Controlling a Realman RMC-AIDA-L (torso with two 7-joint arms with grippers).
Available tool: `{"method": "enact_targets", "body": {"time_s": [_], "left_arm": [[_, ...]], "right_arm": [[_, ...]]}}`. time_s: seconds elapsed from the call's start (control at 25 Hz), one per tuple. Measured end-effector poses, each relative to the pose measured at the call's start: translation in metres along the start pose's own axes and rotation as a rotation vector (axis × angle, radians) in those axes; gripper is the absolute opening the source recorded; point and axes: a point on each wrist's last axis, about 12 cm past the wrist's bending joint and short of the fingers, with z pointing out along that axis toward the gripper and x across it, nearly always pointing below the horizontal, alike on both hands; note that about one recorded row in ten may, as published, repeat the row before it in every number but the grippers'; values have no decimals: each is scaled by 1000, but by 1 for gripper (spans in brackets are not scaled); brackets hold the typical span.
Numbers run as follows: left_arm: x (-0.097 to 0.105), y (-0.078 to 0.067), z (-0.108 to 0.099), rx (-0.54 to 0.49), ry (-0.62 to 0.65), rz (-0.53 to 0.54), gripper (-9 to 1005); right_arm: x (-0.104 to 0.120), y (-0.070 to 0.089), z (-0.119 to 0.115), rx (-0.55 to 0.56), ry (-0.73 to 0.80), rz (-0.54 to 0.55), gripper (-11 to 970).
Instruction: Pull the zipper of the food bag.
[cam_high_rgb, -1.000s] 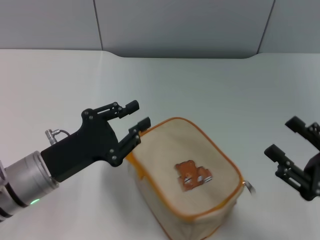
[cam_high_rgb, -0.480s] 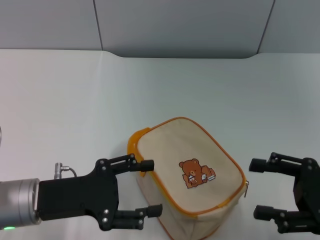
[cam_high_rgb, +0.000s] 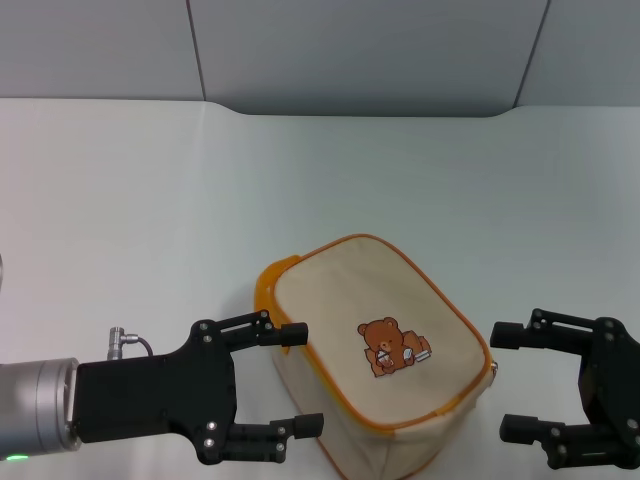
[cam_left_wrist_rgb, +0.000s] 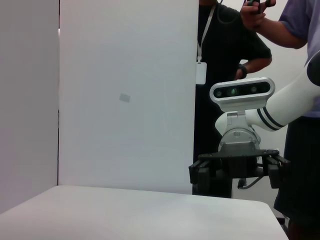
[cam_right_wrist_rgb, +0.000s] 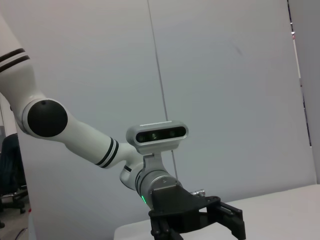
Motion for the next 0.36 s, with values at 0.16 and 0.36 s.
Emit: {"method": "enact_targets", "body": {"time_s": [0.16,0.36], "left_arm": [[-1,1,0,0,-1,5,829],[-1,1,1,2,-3,7,829]], "right_arm": [[1,0,-1,8,4,0,808],[2,1,0,10,4,-2,808]]}}
